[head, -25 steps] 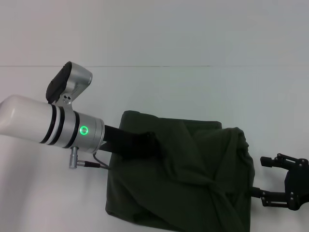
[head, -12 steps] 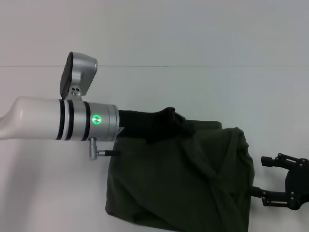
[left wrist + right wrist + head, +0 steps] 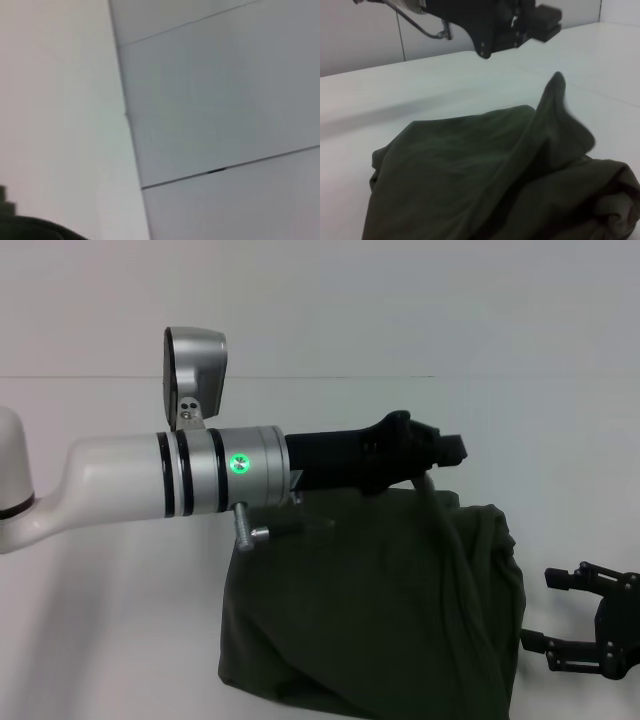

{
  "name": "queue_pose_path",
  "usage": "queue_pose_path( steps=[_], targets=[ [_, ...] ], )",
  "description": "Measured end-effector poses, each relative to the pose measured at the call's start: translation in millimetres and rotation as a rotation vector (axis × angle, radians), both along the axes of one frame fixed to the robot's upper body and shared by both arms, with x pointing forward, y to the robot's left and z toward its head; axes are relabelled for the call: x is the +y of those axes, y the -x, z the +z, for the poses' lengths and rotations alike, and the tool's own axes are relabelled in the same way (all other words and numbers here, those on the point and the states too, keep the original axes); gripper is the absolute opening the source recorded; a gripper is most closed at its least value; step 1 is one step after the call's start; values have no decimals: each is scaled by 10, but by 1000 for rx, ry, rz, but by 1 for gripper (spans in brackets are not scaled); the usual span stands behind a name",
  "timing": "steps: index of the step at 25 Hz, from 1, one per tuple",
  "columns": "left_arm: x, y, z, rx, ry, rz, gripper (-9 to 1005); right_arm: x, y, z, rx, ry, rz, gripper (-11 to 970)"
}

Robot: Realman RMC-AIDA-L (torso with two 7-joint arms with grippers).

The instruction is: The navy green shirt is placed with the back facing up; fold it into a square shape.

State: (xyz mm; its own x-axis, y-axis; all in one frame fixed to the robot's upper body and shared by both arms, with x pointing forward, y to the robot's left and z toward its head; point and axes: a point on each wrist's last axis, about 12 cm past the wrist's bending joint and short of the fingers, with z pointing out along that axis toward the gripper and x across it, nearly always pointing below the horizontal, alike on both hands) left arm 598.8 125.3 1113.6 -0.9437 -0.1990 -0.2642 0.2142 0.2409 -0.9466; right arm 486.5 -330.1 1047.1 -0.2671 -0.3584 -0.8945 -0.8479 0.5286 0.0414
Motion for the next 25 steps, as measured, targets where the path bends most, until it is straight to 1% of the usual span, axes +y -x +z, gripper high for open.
queue_pose_path(
  steps=[8, 12, 14, 17, 20, 23, 25],
  targets=[
    [-137, 6, -36, -7, 36, 6, 57, -40, 41, -10, 3, -3, -17, 911],
    [-139, 17, -57, -7, 38, 10, 59, -95, 85, -22, 1, -9, -47, 912],
    [-64, 27, -60, -13, 43, 15, 59, -107, 96, -25, 1, -12, -54, 912],
    [140, 59, -77, -12, 51, 44, 61, -122, 116, -32, 4, -13, -60, 912],
    [340, 131, -144, 3, 30, 71, 62, -126, 119, -35, 4, -12, -62, 911],
    [403, 171, -187, 2, 5, 63, 226, -129, 120, -37, 4, -11, -65, 911],
    [406, 180, -194, -7, -14, 48, 264, -126, 115, -36, 3, -11, -64, 911]
  ],
)
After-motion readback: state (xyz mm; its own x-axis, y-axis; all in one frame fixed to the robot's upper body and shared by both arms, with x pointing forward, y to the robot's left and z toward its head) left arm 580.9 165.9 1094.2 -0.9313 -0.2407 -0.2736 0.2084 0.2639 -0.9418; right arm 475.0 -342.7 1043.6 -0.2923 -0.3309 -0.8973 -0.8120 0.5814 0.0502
